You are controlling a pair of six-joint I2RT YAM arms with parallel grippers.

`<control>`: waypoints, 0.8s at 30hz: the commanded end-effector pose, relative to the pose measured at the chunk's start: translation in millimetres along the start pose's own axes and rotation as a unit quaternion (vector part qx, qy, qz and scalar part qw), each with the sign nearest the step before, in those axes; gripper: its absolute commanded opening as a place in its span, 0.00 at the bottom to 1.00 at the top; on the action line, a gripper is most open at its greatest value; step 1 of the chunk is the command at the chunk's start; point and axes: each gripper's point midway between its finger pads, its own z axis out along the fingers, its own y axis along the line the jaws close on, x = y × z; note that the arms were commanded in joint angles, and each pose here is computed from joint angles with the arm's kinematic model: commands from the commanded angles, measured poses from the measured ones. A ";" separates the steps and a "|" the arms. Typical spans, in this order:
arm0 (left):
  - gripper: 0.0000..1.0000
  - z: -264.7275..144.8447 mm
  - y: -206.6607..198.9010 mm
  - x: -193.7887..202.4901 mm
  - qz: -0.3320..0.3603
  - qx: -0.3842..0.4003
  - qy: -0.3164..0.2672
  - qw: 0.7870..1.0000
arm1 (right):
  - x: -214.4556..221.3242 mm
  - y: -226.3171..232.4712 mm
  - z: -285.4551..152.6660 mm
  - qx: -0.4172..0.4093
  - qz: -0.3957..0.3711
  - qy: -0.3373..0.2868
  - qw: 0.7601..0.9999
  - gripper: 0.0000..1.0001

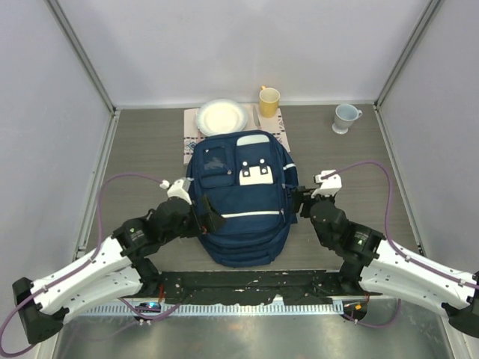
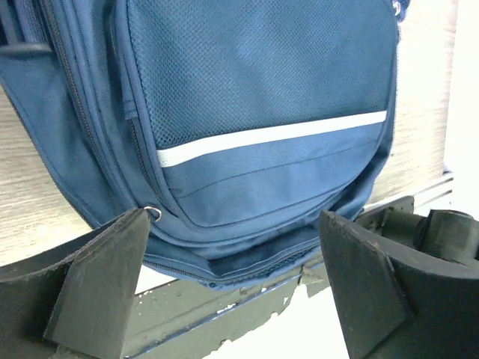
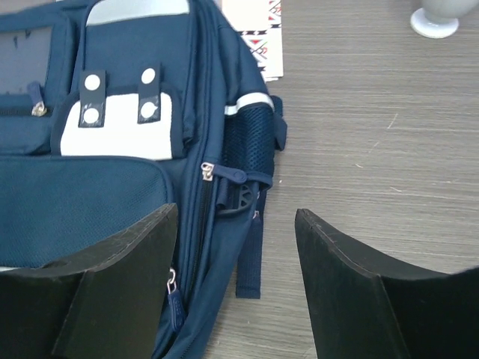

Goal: Pack the student bag
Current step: Reset both arms

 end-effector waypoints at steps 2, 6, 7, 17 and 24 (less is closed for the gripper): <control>1.00 -25.4 -3.4 -32.2 0.009 0.001 -0.066 0.998 | -30.0 -15.3 -3.7 0.041 0.082 -0.028 0.995 0.71; 1.00 -41.6 9.0 -56.4 0.017 -0.037 -0.120 0.992 | -24.8 -39.2 9.4 0.087 0.089 0.016 0.992 0.76; 0.99 -45.2 13.1 -67.3 0.031 -0.054 -0.143 0.988 | -20.5 -37.9 12.9 0.077 0.095 0.035 0.992 0.77; 1.00 -48.5 43.8 -147.6 0.100 -0.203 -0.168 0.959 | -3.6 -84.8 42.5 0.097 0.172 0.103 0.975 0.86; 0.99 -43.6 70.8 -148.0 0.042 -0.216 -0.159 0.962 | 1.9 -97.9 42.9 0.117 0.175 0.098 0.973 0.87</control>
